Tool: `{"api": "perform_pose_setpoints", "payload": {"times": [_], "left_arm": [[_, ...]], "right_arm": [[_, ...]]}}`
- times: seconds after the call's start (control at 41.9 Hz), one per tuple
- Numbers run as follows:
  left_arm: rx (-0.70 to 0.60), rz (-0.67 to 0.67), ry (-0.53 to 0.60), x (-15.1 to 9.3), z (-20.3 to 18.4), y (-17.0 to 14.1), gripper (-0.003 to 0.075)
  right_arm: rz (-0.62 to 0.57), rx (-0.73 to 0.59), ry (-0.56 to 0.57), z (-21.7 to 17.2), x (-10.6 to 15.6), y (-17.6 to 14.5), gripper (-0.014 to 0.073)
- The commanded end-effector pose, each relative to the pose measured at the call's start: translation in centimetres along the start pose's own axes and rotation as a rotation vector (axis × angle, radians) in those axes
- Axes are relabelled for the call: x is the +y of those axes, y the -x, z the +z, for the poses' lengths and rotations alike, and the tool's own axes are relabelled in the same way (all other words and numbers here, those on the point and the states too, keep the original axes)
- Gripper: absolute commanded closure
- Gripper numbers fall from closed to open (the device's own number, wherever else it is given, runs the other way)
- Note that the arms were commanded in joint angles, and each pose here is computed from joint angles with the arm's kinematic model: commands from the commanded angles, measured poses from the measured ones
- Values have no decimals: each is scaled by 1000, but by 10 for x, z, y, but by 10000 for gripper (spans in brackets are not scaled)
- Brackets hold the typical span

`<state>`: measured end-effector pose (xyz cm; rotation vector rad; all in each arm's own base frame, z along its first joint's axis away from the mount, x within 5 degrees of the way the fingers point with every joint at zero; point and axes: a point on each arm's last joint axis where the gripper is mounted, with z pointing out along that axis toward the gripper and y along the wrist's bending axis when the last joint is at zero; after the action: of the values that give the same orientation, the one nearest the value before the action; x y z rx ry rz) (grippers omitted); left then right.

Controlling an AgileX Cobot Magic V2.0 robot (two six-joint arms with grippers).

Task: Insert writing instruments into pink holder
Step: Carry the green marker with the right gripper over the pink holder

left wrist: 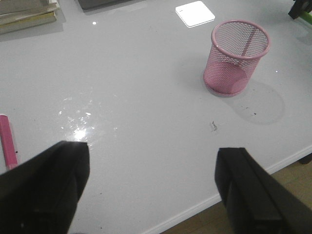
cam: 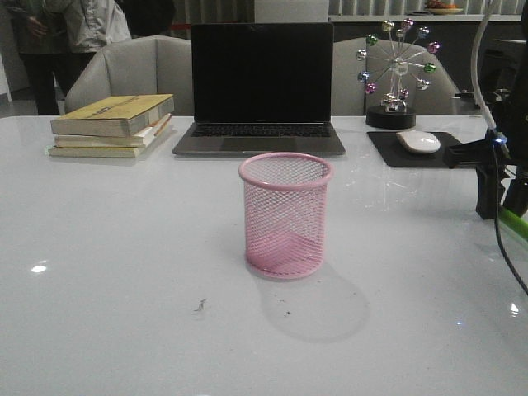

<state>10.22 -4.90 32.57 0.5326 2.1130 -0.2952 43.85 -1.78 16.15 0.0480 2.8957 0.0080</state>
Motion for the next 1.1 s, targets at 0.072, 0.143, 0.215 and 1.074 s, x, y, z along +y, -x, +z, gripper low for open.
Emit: {"api": "perform_pose_setpoints", "payload": {"times": [0.072, 0.143, 0.215, 1.074], "left_arm": [[-93, -9, -1, 0, -4, 14, 138], [-93, -9, -1, 0, -4, 14, 138], [-93, -9, -1, 0, -4, 14, 138], [-100, -9, 0, 0, -4, 14, 138]], "right_arm": [[0, -128, -1, -40, -2, 12, 485], [6, -184, 11, -56, 0, 14, 484], [6, -271, 25, -77, 5, 14, 484], [-296, -1330, 489, -181, 173, -133, 484]]}}
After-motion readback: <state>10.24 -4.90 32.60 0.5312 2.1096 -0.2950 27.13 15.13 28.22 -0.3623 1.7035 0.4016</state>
